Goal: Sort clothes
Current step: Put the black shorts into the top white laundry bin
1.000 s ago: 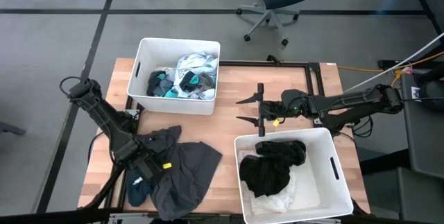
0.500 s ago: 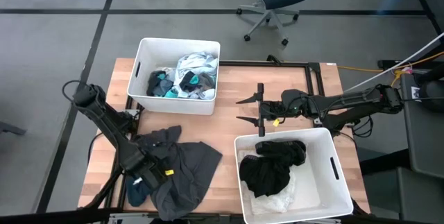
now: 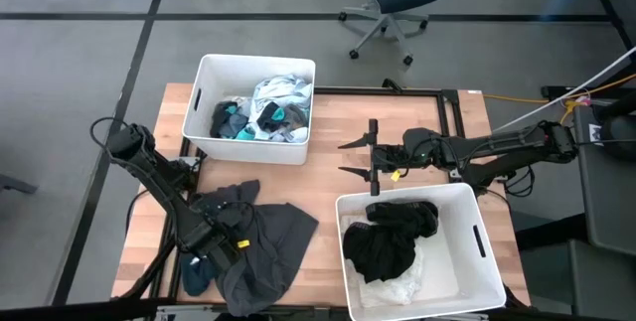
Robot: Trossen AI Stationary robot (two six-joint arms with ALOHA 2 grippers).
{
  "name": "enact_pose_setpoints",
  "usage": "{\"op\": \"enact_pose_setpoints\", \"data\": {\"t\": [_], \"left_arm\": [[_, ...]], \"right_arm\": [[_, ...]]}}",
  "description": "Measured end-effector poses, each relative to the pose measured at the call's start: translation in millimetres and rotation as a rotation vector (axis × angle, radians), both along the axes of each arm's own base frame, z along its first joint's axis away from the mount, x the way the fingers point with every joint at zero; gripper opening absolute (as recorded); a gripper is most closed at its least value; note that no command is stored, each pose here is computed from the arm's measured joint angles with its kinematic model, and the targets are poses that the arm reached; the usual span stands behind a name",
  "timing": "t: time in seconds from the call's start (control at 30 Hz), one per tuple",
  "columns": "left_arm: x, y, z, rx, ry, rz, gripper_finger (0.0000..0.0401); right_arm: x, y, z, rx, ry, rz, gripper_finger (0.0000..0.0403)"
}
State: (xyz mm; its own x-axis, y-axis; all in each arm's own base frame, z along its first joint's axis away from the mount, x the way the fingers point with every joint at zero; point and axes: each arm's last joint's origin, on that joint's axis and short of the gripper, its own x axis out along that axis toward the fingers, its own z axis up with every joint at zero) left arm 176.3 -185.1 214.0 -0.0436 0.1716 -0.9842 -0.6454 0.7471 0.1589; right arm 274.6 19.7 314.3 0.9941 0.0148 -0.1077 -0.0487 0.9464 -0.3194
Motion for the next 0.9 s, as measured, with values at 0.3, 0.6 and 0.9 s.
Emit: {"op": "enact_pose_setpoints", "data": {"t": [0.3, 0.6, 0.9], "left_arm": [[-9.4, 9.0, -23.1, 0.023, 0.067, 0.01, 0.0176], [-10.6, 9.3, -24.0, 0.001, 0.109, -0.088, 0.0061], [-10.0, 7.6, -5.6, 0.002, 0.168, -0.128, 0.0026]], "right_arm": [[0.0, -0.1, 0.1, 0.0, -0.002, 0.0, 0.0233], [0.0, 0.0, 0.1, -0.001, -0.002, 0.0, 0.0233], [0.0, -0.1, 0.1, -0.002, -0.002, 0.0, 0.0233]]}}
